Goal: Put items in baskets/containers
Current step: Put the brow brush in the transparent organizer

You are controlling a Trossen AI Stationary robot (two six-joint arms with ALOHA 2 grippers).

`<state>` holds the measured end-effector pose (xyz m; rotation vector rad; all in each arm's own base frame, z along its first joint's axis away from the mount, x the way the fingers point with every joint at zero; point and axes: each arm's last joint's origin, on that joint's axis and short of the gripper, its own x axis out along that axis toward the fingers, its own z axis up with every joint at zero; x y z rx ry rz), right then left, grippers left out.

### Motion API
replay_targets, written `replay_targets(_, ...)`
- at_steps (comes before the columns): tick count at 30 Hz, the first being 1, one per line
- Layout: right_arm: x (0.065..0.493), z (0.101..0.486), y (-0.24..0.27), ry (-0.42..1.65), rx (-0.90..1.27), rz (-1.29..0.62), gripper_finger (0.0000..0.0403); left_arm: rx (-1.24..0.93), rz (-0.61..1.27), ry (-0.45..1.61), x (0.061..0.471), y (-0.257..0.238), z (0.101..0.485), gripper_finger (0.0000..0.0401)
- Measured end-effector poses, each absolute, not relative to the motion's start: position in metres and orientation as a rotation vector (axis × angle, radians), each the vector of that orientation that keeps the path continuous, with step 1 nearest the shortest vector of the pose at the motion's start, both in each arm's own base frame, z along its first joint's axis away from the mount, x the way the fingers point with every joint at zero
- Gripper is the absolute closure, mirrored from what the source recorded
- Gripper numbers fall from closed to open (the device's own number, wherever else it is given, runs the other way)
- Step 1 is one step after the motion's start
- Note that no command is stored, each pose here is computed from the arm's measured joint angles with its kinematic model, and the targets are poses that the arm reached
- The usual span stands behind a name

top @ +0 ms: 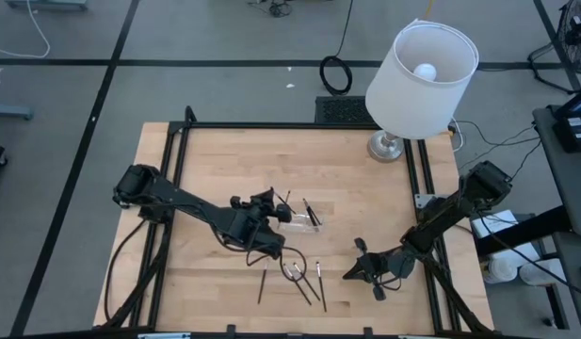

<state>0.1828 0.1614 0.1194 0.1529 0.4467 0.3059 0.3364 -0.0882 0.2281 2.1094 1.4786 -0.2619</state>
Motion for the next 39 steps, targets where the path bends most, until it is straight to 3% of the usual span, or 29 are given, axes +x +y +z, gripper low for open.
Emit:
replay_targets(16,0.184,0.121,0.161,0.425,0.158,0.283,0.0403,2.134,-0.321,1.364,0.351,-0.089,0.212,0.0399)
replay_targets(29,0.184,0.121,0.161,0.426,0.206,0.277,0.0403,2.201,-0.444,1.447,0.363,-0.093,0.169,0.0399)
replay_targets(39,0.184,0.121,0.161,0.427,0.218,0.274,0.0403,2.198,-0.351,1.402,0.372,-0.096,0.182,0.0397)
